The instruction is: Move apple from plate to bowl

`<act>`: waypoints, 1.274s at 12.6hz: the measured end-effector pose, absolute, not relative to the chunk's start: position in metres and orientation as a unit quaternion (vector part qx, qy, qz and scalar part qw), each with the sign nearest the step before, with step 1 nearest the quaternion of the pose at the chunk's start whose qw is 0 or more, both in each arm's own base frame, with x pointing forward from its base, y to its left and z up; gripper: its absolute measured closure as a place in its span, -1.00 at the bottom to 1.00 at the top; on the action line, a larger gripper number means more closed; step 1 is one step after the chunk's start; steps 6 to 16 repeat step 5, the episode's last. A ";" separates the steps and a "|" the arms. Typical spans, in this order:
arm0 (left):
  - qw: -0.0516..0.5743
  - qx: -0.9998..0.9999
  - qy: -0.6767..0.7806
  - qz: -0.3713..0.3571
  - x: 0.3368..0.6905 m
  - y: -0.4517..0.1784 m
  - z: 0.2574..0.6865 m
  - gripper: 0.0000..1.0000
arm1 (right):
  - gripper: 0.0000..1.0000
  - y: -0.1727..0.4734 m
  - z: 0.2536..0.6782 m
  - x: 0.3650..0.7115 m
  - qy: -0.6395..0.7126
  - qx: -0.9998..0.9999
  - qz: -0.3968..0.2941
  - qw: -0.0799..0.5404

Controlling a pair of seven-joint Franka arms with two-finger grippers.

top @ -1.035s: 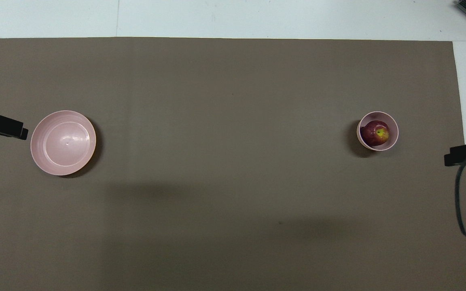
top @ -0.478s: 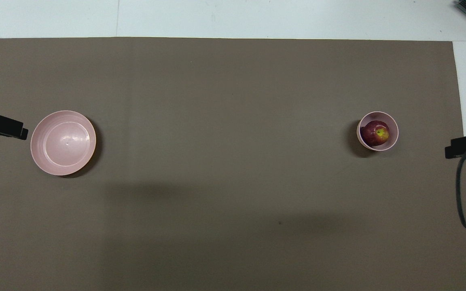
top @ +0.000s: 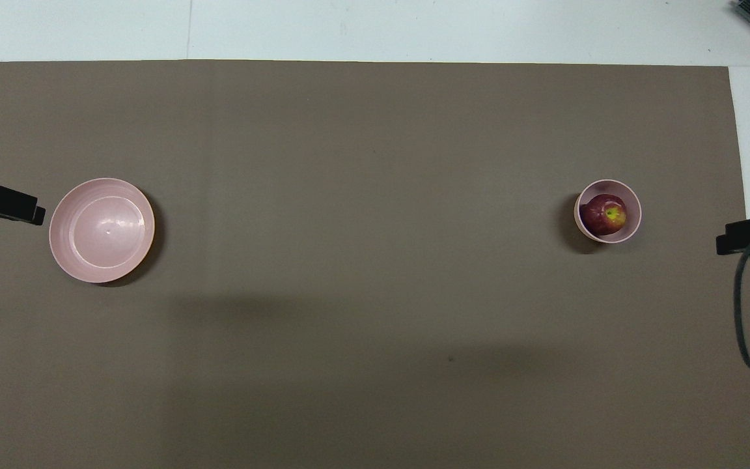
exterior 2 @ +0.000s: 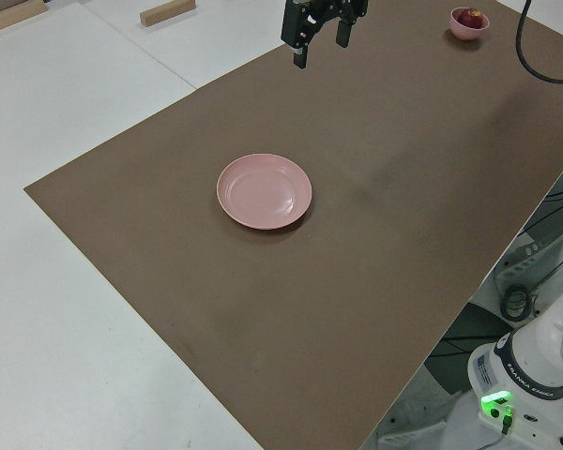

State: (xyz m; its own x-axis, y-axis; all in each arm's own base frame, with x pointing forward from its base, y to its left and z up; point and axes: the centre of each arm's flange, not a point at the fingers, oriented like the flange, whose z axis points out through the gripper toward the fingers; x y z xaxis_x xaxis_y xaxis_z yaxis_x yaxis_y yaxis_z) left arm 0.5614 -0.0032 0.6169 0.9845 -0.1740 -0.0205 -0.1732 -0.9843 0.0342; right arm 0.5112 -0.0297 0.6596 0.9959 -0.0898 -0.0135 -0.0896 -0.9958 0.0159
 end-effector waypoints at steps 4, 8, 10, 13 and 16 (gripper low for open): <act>0.016 0.996 -0.087 -0.012 0.561 -0.003 0.617 -1.00 | -1.00 -0.030 0.657 0.512 -0.045 0.999 -0.007 0.008; 0.016 0.996 -0.087 -0.012 0.561 -0.003 0.617 -1.00 | -1.00 -0.031 0.654 0.513 -0.046 0.999 -0.005 0.008; 0.016 0.996 -0.087 -0.012 0.561 -0.003 0.617 -1.00 | -1.00 -0.031 0.654 0.513 -0.046 0.999 -0.005 0.008; 0.016 0.996 -0.087 -0.012 0.561 -0.003 0.617 -1.00 | -1.00 -0.031 0.654 0.513 -0.046 0.999 -0.005 0.008; 0.016 0.996 -0.087 -0.012 0.561 -0.003 0.617 -1.00 | -1.00 -0.031 0.654 0.513 -0.046 0.999 -0.005 0.008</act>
